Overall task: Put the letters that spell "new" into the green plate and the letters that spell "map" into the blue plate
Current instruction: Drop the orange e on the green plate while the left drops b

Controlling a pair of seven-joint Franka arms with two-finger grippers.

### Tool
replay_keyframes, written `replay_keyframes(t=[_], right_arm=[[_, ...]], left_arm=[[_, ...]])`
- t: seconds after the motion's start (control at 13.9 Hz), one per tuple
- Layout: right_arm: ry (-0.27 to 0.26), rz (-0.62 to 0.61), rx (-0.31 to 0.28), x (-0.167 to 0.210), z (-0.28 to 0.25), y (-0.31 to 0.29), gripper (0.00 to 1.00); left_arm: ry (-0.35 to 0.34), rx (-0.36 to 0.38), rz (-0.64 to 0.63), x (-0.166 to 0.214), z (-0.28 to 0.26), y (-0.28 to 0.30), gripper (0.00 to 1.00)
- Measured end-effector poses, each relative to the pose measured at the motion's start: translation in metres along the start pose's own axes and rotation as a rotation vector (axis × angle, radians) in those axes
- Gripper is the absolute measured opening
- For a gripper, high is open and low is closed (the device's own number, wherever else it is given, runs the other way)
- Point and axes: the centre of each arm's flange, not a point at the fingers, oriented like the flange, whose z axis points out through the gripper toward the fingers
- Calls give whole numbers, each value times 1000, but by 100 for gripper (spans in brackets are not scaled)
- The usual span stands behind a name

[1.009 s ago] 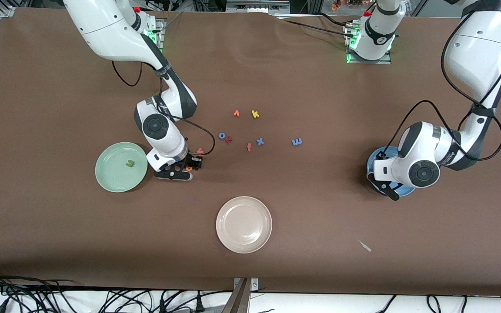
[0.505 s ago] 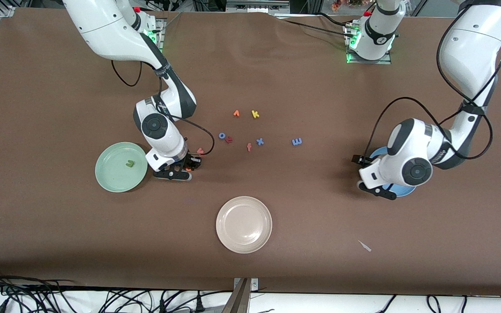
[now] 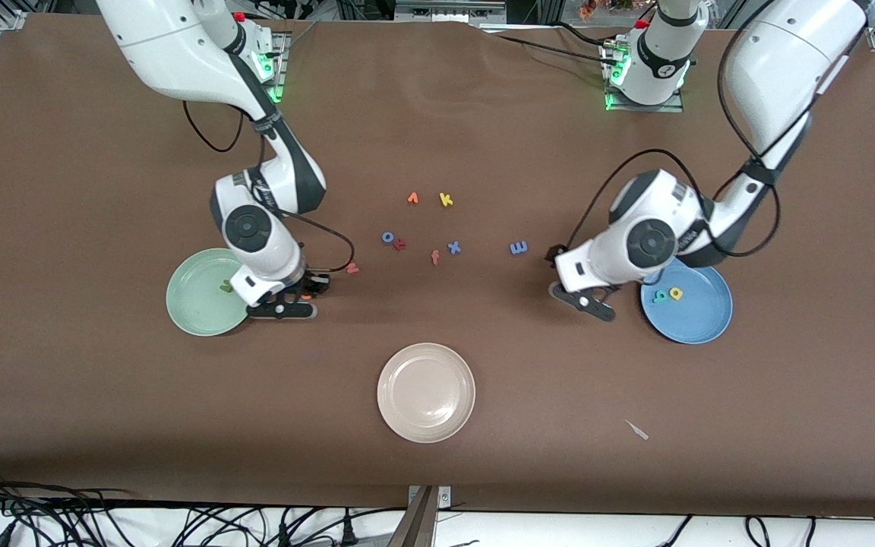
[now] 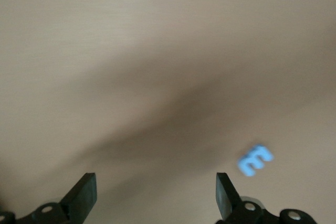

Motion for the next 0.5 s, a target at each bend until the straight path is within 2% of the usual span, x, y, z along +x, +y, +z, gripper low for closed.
replay_keyframes(t=[0.22, 0.5], right_arm=[[-58, -75, -51, 8, -42, 61, 28], [-76, -156, -86, 14, -51, 136, 28]], left_arm=[[20, 40, 109, -6, 5, 46, 100], [69, 225, 175, -33, 48, 105, 100]])
